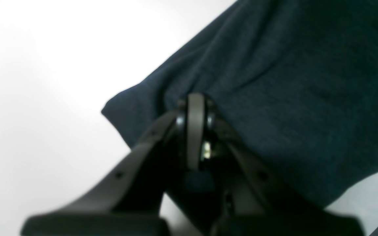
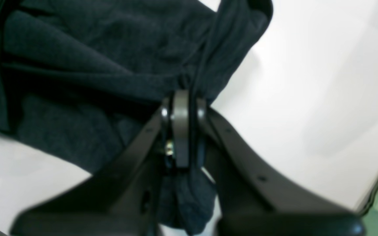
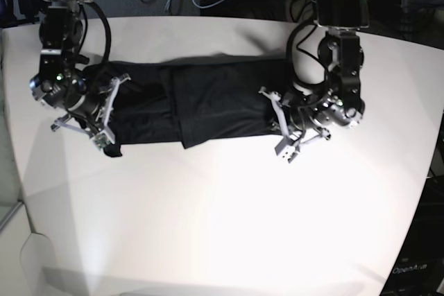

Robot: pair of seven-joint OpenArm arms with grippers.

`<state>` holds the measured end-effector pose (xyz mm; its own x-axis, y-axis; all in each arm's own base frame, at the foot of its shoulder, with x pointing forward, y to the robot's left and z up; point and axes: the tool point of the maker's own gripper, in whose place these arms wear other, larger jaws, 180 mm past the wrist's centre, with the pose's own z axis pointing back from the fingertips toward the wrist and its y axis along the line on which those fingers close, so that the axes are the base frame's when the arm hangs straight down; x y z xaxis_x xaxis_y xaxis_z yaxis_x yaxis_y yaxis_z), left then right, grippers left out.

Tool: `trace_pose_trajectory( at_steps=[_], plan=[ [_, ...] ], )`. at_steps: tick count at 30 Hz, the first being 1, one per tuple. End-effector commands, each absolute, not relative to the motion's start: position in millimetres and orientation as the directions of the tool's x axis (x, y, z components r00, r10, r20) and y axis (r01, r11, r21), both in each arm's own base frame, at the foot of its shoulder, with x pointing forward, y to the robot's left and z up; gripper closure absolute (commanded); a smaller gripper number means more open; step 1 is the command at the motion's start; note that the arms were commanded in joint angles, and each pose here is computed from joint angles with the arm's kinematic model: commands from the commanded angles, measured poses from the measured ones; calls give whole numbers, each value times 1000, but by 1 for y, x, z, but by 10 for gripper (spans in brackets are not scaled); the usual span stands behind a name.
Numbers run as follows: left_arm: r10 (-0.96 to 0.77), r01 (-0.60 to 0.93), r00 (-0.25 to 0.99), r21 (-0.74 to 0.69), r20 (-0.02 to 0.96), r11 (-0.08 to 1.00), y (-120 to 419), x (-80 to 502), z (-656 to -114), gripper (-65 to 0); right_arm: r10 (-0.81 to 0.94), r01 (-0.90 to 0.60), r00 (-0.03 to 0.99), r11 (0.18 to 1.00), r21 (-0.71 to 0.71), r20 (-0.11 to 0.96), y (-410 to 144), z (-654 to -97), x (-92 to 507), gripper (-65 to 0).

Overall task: Fold the T-shirt properly
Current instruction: 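Hold the folded shirt with both grippers and straighten its edges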

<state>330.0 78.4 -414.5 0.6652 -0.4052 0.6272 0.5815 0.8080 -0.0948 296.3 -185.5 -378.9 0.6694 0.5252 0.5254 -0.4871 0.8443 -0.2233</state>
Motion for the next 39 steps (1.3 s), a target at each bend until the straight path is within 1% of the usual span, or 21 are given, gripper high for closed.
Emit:
trace_pose_trajectory(
  at_steps=[1,4,8,12,21,25,39],
  plan=[
    [-391,582,635,-80,667,809,78,343,-401,0,526,-478,647,844,-244,552,-187,-368,305,-5],
    [-392,582,636,-80,665,809,78,342,-401,0,526,-478,648,844,-243,551,-187,-368,305,-18],
    [-392,582,636,-80,665,809,78,342,-401,0,527,-479,649,844,-243,549,-187,-369,304,-93],
    [-393,582,636,-79,664,809,78,342,-402,0,527,-479,649,844,-243,549,-187,-369,304,-123],
    [-393,582,636,-79,664,809,78,342,-402,0,526,-477,642,844,-246,558,-186,-366,307,-116],
    [-393,582,637,-80,663,809,78,342,-402,0,526,-478,646,844,-245,553,-187,-367,306,-81],
    [-393,582,636,-79,664,809,78,342,-402,0,526,-480,651,844,-240,548,-187,-370,303,-81]
  ],
)
